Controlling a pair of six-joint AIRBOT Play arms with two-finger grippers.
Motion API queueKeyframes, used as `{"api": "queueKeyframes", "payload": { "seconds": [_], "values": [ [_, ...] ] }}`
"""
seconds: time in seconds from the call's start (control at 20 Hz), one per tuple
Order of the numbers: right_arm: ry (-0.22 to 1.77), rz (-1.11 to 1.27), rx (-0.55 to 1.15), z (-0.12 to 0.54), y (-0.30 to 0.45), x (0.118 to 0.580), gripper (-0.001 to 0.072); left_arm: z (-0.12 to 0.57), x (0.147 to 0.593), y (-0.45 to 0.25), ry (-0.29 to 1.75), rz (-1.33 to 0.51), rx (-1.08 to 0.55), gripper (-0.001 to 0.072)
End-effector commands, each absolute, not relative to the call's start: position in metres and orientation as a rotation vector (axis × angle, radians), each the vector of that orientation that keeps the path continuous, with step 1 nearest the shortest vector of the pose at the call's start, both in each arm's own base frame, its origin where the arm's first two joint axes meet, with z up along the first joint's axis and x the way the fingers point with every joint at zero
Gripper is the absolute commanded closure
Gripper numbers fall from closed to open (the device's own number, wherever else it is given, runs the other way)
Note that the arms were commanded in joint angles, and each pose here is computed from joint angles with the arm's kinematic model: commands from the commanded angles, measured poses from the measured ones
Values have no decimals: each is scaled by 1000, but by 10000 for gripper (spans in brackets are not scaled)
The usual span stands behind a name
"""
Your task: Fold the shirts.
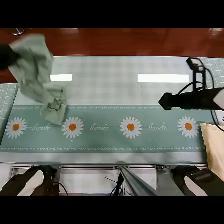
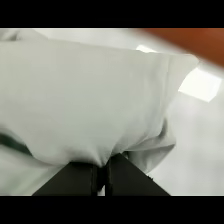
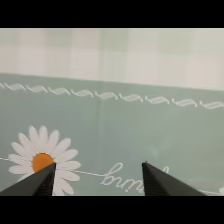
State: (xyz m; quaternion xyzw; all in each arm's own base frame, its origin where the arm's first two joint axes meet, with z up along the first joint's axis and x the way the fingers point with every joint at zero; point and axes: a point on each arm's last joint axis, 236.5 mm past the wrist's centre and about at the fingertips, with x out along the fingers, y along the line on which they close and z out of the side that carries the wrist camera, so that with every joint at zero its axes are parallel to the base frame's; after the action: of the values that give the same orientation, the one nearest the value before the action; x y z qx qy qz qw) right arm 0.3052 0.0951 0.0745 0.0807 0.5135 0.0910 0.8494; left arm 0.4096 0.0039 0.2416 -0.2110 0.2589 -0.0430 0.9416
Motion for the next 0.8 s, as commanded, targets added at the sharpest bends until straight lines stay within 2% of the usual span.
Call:
{"api": "queueKeyframes", "payload": {
  "seconds": [0.0,0.2,0.3,0.4,0.5,0.75],
  "values": [
    [977,229,191,116,98,292,91,389,375,-36,207,-272,-487,683],
    [849,402,285,167,131,261,92,499,327,-74,-43,-415,-398,683],
    [787,448,305,188,137,246,92,531,305,-95,-121,-488,-386,683],
    [741,456,301,200,134,236,92,534,292,-123,-113,-583,-387,683],
    [727,459,306,205,133,228,91,520,284,-157,-70,-687,-303,683],
    [777,457,309,198,133,218,92,484,259,-239,24,-929,-368,683]
  ]
}}
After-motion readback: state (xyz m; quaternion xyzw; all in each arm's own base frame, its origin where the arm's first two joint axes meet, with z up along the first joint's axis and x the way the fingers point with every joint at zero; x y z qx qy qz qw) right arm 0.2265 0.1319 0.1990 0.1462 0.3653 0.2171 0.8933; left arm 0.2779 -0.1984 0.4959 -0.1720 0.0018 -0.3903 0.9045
